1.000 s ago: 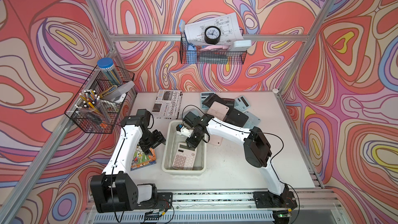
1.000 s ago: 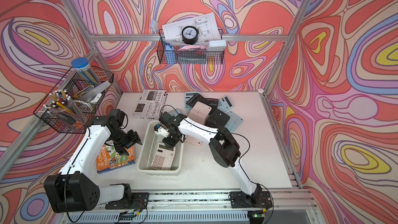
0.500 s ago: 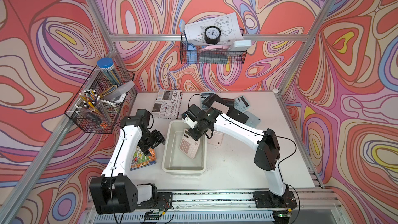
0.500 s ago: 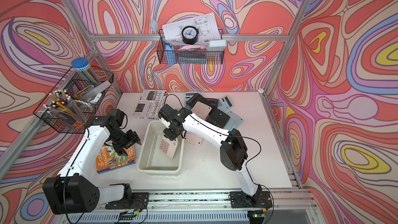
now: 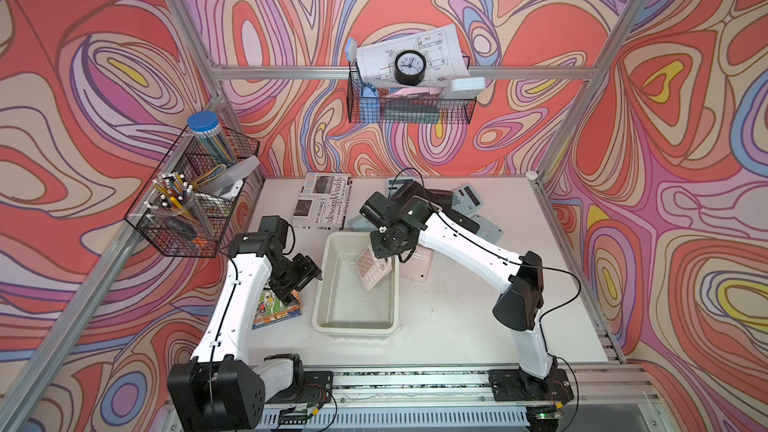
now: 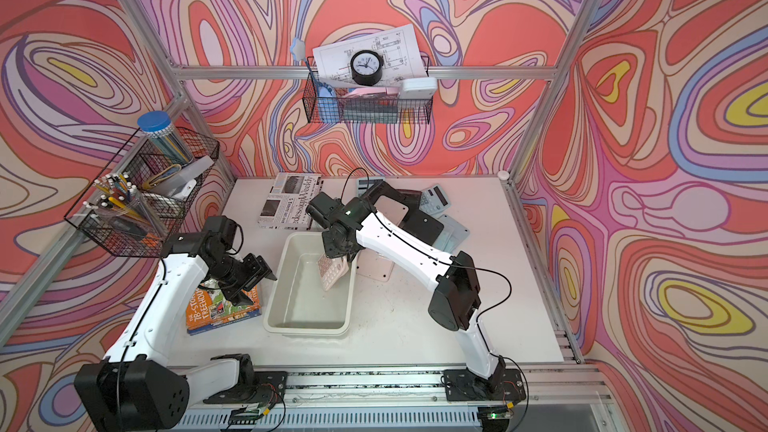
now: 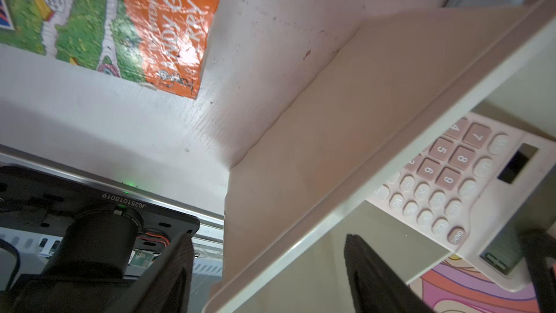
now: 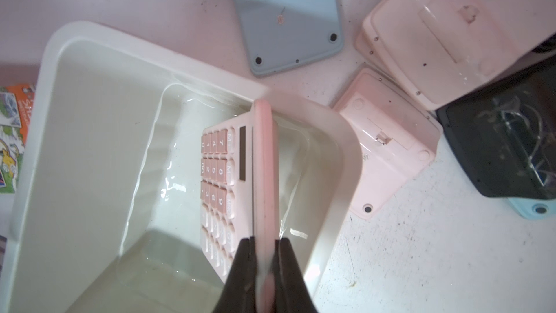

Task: Put the calculator in the storage box
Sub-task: Adjust the calculator in the storage box.

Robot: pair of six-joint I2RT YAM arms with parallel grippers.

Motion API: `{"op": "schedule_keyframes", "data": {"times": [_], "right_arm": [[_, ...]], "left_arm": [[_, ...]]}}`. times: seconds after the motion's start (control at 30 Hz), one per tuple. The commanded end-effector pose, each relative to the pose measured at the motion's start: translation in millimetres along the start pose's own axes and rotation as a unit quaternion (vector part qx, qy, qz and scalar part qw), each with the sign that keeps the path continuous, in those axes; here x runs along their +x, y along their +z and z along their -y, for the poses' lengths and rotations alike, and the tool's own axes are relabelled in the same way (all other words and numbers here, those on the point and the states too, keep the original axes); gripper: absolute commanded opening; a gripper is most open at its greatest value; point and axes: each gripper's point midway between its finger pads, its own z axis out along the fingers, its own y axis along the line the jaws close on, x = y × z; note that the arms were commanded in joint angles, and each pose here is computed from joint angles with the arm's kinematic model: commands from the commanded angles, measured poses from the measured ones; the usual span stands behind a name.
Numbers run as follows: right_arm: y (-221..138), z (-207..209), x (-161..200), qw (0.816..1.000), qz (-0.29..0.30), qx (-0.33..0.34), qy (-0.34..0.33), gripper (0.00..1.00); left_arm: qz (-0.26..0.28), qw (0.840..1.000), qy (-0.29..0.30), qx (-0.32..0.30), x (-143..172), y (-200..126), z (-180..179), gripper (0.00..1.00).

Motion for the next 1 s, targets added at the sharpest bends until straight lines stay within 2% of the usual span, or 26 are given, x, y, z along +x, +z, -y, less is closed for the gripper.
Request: {"op": "schedule_keyframes", "data": {"times": [0.0,0.2,0.47,0.57,0.7,0.97], "right_arm": [[-11,5,3,0.997,0.008,0.032,0.066,0.0],[-3,7,1,0.994,0.008,0.072,0.087,0.0],[13,-6,-7,0.993,0.018,0.06,0.105,0.0],[19,-13,-2,0.993,0.013,0.052,0.101,0.0],[30,-24,7,0.995,0.011,0.042,0.085,0.0],[53,-37,9,0.997,0.044,0.029,0.064,0.0]], "left_arm": [[-0.021,0.999,-0.013,0.042,9,0,11,0.74],[-0.06,0.992,-0.045,0.098,29,3,23,0.73],[-0.098,0.988,-0.047,0.11,54,9,27,0.74],[-0.091,0.989,-0.043,0.11,55,5,25,0.74],[-0.057,0.995,-0.028,0.076,47,-2,14,0.75],[-0.037,0.998,-0.033,0.049,35,-4,-1,0.76]]}}
